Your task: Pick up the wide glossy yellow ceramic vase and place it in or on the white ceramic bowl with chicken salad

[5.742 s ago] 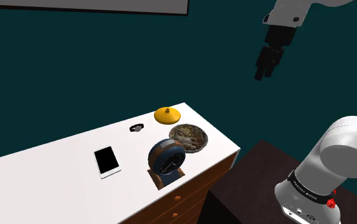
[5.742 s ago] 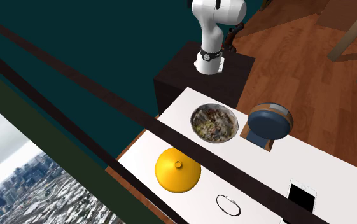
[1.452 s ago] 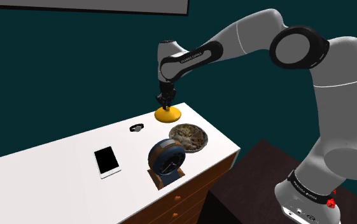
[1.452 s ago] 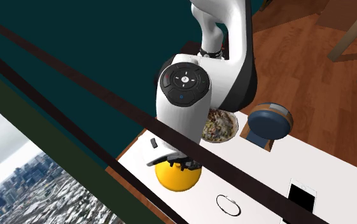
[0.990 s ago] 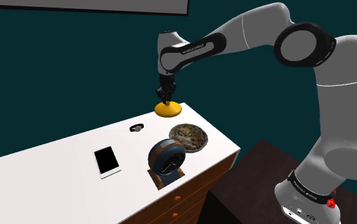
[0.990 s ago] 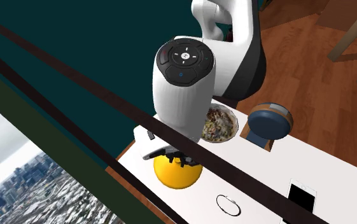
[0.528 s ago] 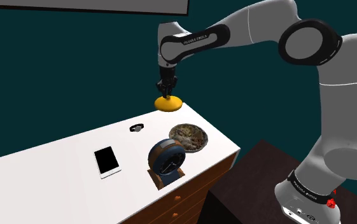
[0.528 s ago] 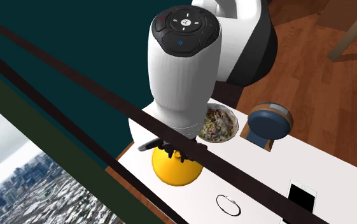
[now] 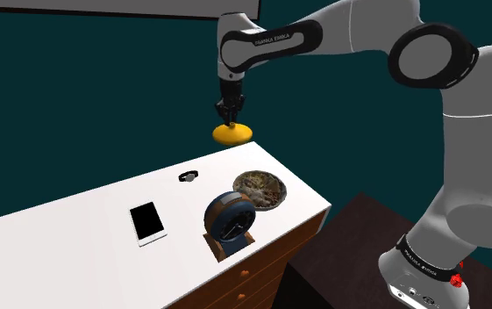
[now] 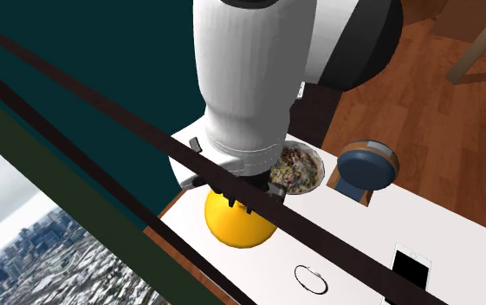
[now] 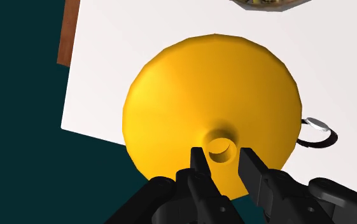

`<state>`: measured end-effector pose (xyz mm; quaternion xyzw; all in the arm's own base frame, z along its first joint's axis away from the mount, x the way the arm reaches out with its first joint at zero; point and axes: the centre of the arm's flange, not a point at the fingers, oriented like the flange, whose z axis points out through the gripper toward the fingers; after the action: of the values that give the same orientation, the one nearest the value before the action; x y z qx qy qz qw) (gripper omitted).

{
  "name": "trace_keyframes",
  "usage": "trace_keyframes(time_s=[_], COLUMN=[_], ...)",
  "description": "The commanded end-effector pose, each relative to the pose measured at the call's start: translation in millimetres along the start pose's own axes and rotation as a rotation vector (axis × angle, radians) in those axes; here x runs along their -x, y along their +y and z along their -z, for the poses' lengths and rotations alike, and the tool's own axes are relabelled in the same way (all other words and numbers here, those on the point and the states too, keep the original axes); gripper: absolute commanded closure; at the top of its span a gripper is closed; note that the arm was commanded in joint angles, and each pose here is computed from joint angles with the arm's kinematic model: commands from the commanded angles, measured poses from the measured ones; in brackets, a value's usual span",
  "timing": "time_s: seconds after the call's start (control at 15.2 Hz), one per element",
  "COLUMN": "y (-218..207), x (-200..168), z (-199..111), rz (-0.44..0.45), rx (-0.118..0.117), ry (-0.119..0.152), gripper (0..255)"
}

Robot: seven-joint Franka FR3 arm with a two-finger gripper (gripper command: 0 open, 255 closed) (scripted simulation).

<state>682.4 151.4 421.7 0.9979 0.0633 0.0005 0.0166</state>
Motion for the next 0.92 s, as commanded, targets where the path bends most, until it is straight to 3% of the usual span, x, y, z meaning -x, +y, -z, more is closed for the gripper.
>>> trace_keyframes(time_s=[0.0,0.2,0.86], y=[0.4,0.9,-40.1], x=[0.9,1.0,123.0], z=[11.6,24.8,53.8], rz=[0.0,0.0,0.0], rx=[0.0,0.0,0.0], ry=[0.0,0.0,0.0], gripper=[255,255,255])
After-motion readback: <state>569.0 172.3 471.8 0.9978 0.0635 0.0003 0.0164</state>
